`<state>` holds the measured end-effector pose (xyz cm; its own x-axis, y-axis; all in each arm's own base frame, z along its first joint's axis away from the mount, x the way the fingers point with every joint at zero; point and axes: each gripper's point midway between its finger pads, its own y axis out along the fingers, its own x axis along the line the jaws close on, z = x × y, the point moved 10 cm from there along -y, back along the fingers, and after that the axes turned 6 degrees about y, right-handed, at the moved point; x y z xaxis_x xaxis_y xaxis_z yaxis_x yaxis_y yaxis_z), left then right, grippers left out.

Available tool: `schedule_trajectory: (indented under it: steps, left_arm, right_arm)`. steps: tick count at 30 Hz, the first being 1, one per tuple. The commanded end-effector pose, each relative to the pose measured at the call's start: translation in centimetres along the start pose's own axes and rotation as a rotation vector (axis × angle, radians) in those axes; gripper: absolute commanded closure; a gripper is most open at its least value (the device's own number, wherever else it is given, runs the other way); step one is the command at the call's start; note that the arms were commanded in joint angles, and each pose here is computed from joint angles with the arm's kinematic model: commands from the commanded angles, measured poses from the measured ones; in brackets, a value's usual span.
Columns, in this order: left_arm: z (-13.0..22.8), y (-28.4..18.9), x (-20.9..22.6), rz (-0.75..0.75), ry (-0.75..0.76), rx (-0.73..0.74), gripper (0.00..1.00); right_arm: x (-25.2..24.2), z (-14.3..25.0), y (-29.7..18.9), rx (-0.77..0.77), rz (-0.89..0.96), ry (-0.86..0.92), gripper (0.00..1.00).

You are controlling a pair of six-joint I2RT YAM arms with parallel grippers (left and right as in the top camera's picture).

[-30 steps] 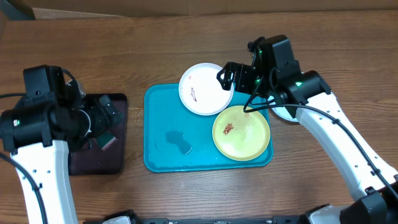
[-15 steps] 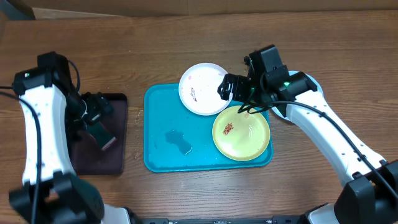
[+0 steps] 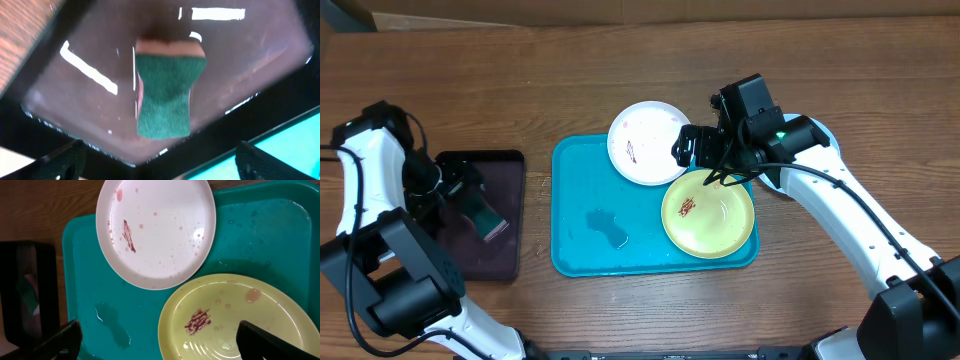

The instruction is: Clean dirty plates on tray and stack at the side

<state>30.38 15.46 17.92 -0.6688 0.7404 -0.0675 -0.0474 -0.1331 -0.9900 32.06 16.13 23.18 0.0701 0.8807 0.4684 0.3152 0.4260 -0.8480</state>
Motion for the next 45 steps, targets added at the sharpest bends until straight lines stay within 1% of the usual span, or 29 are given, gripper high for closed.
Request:
schedule_trajectory:
  steps: [1, 4, 8, 14, 19, 21, 27, 29, 33, 36, 37, 39, 40, 43, 44, 45]
  left_arm:
    - [-0.1, 0.4, -0.4, 0.029, 0.046, -0.001, 0.09]
    - [0.2, 1.5, -1.0, 0.025, 0.069, 0.004, 0.09]
    - [1.0, 4.4, -1.4, 0.02, 0.091, 0.013, 0.08]
    - [1.6, 7.4, -0.7, 0.021, 0.041, 0.009, 0.09]
    - [1.6, 8.0, -0.3, -0.031, 0.054, -0.016, 0.1]
    - [1.4, 8.0, -0.1, -0.051, 0.056, -0.03, 0.12]
    - [1.0, 8.0, -0.3, -0.046, 0.066, -0.063, 0.16]
    - [0.9, 8.0, -0.3, -0.044, 0.066, -0.065, 0.2]
    - [0.8, 8.0, -0.3, -0.043, 0.066, -0.072, 0.33]
    - [0.7, 8.0, -0.2, -0.06, 0.065, -0.083, 0.53]
    - [0.7, 8.0, -0.2, -0.069, 0.065, -0.086, 0.67]
    - [0.6, 8.0, -0.1, -0.082, 0.064, -0.09, 0.92]
    - [0.6, 8.0, 0.0, -0.087, 0.064, -0.094, 0.96]
    - [0.5, 8.0, -0.1, -0.085, 0.064, -0.102, 0.96]
    - [0.4, 8.0, -0.1, -0.084, 0.064, -0.105, 0.92]
    - [0.4, 8.0, -0.1, -0.084, 0.064, -0.105, 0.74]
  right_arm:
    - [0.1, 0.0, -0.1, -0.011, 0.004, -0.025, 0.0]
    - [0.1, 0.0, -0.1, -0.015, 0.001, -0.026, 0.0]
    - [0.1, 0.0, -0.1, -0.015, 0.0, -0.026, 0.0]
    - [0.1, 0.0, -0.1, -0.013, 0.003, -0.026, 0.0]
    - [0.1, 0.0, -0.1, -0.015, 0.001, -0.026, 0.0]
    - [0.1, -0.1, -0.1, -0.017, 0.0, -0.027, 0.0]
    - [0.1, 0.0, -0.1, -0.016, 0.0, -0.027, 0.0]
    - [0.1, 0.0, -0.1, -0.016, 0.0, -0.027, 0.0]
    - [0.1, 0.0, -0.1, -0.016, 0.0, -0.027, 0.0]
    - [0.1, 0.0, -0.1, -0.016, 0.0, -0.027, 0.0]
    - [0.1, 0.0, -0.1, -0.016, 0.0, -0.027, 0.0]
    - [0.1, 0.0, -0.1, -0.016, 0.001, -0.026, 0.0]
    - [0.1, -0.1, -0.1, -0.018, 0.003, -0.026, 0.0]
    - [0.0, -0.1, -0.1, -0.027, 0.015, -0.026, 0.0]
    - [0.0, -0.1, -0.1, -0.027, 0.015, -0.026, 0.0]
    - [0.0, -0.1, -0.1, -0.027, 0.015, -0.026, 0.0]
